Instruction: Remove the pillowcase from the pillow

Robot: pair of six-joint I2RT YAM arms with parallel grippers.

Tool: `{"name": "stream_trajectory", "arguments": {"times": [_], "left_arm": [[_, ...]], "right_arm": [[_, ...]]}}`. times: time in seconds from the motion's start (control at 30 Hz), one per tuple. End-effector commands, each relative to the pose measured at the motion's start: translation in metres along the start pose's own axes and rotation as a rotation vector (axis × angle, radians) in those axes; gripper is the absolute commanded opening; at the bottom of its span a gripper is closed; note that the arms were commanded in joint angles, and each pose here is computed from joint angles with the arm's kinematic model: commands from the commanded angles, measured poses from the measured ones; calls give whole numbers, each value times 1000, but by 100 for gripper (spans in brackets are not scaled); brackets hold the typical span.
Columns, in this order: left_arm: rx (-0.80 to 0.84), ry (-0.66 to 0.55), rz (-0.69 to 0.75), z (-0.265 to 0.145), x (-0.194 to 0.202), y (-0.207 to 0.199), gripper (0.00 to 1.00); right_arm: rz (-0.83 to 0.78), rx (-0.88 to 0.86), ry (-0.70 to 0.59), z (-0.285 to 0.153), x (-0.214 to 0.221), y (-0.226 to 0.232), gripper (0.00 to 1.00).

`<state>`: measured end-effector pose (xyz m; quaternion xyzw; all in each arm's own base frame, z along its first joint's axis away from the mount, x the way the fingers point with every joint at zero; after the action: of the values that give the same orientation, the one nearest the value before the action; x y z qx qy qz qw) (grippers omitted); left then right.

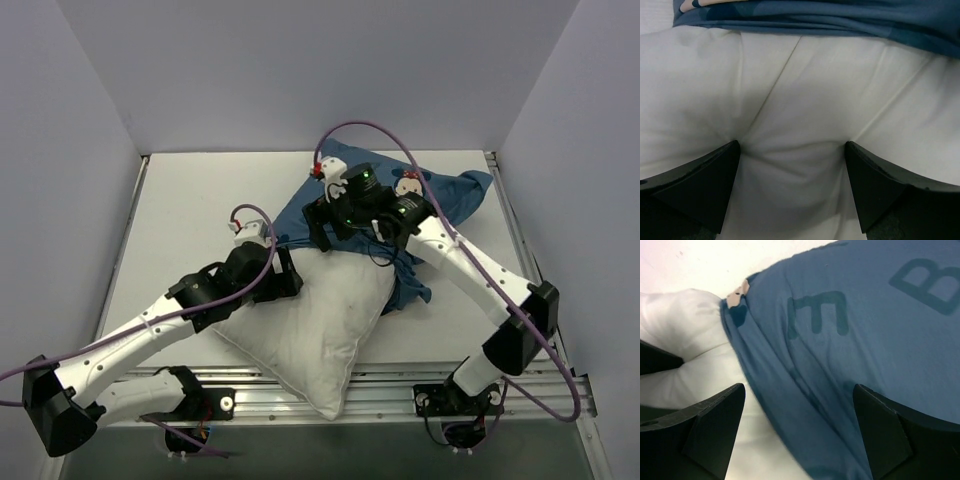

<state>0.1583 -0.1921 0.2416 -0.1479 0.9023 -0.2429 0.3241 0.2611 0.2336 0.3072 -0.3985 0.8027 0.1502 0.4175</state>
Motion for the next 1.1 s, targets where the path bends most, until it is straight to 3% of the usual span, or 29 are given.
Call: {"name": "stream_trajectory", "arguments": {"times": [0.0, 0.17, 0.23, 0.3, 0.33, 0.4, 0.43, 0.53, 0.6, 0.77, 1.07], "left_arm": [[-1, 5, -85, 14, 15, 15, 94], [6, 66, -98, 40, 34, 20, 94], [-18, 86, -98, 50, 43, 28, 100], [-32, 103, -90, 62, 51, 33, 76], [-46, 115, -78, 68, 55, 36, 53], [-53, 118, -62, 75, 57, 37, 26], [-53, 116, -54, 77, 56, 36, 3], [-65, 111, -11, 78, 49, 28, 2], [-73, 101, 33, 69, 41, 25, 2], [-42, 1, 108, 3, 1, 9, 2], [-41, -122, 157, -112, -41, 26, 2]], "right_arm": [[-129, 17, 5, 25, -6, -10, 84], [-145, -9, 151, 66, 24, -9, 82], [-138, 17, 191, 73, 39, -10, 72], [-122, 46, 210, 74, 46, -10, 60], [-118, 68, 228, 75, 53, -12, 45], [-98, 87, 223, 71, 54, -13, 28], [-84, 99, 217, 69, 55, -16, 15], [-37, 154, 181, 58, 50, -25, 0], [46, 272, 159, 45, 47, -48, 0], [284, 599, 96, -1, 46, -133, 0], [669, 975, -83, -90, 51, -245, 0]]}}
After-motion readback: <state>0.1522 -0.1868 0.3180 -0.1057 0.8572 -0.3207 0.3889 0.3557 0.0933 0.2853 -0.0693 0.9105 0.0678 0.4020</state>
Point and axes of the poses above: each gripper's point midway between its finger pads, its own z axis out along the fingers, its own y axis along the line the jaws close on, x = y × z, the point moved 9 cm from there along -z, back along the fingers, and after that the axes turned 14 degrees about -z, right-handed, at the moved point
